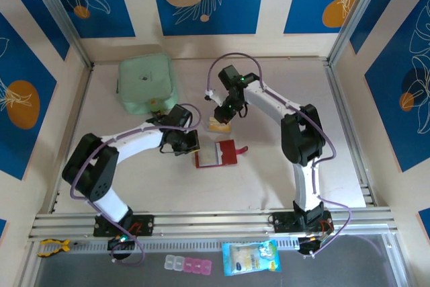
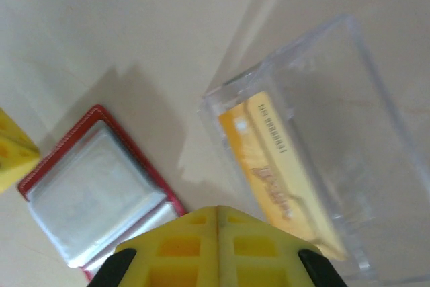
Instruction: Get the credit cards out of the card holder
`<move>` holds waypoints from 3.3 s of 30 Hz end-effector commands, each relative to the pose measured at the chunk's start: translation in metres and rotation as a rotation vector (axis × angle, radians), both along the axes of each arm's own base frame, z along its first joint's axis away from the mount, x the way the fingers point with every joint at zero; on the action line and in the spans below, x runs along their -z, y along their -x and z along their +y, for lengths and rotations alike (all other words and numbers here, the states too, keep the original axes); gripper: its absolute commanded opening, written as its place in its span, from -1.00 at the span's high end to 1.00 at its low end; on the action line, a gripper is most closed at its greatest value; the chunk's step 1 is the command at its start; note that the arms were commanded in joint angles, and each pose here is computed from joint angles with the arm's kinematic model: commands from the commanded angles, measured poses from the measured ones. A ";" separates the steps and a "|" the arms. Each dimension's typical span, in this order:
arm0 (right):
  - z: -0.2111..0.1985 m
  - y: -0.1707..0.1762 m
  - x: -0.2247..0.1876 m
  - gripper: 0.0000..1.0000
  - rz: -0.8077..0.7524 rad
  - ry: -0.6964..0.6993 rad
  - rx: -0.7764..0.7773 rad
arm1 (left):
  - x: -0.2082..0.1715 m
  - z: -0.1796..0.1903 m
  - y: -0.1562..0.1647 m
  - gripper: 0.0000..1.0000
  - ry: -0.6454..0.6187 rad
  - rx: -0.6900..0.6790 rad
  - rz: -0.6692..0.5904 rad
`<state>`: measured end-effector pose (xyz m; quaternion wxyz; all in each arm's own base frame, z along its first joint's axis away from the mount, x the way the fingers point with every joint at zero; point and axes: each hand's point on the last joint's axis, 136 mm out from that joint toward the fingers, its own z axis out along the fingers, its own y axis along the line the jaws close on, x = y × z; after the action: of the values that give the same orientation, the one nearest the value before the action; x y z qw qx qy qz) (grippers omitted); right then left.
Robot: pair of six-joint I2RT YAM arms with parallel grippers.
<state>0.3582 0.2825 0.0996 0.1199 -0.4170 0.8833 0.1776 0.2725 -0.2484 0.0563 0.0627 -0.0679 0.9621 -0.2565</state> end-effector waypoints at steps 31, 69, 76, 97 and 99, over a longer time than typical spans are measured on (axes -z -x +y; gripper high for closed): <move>0.038 0.105 0.023 0.57 0.475 -0.233 0.610 | 0.034 0.005 0.019 1.00 -0.112 0.048 0.052; 0.021 0.096 0.065 0.41 0.496 -0.098 0.698 | 0.039 0.010 0.016 1.00 -0.169 0.075 0.056; 0.015 0.097 0.064 0.41 0.501 -0.102 0.703 | 0.033 0.012 0.015 1.00 -0.170 0.073 0.042; 0.011 0.103 0.064 0.51 0.515 -0.137 0.694 | -0.024 -0.029 0.001 0.76 0.072 0.075 -0.045; 0.011 0.103 0.064 0.51 0.522 -0.147 0.698 | -0.022 -0.035 0.003 0.70 0.114 0.066 -0.025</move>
<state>0.2592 0.2951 0.0277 -0.0231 -0.0293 0.9608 0.2748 0.2712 -0.2662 0.0664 0.0705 -0.0350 0.9603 -0.2676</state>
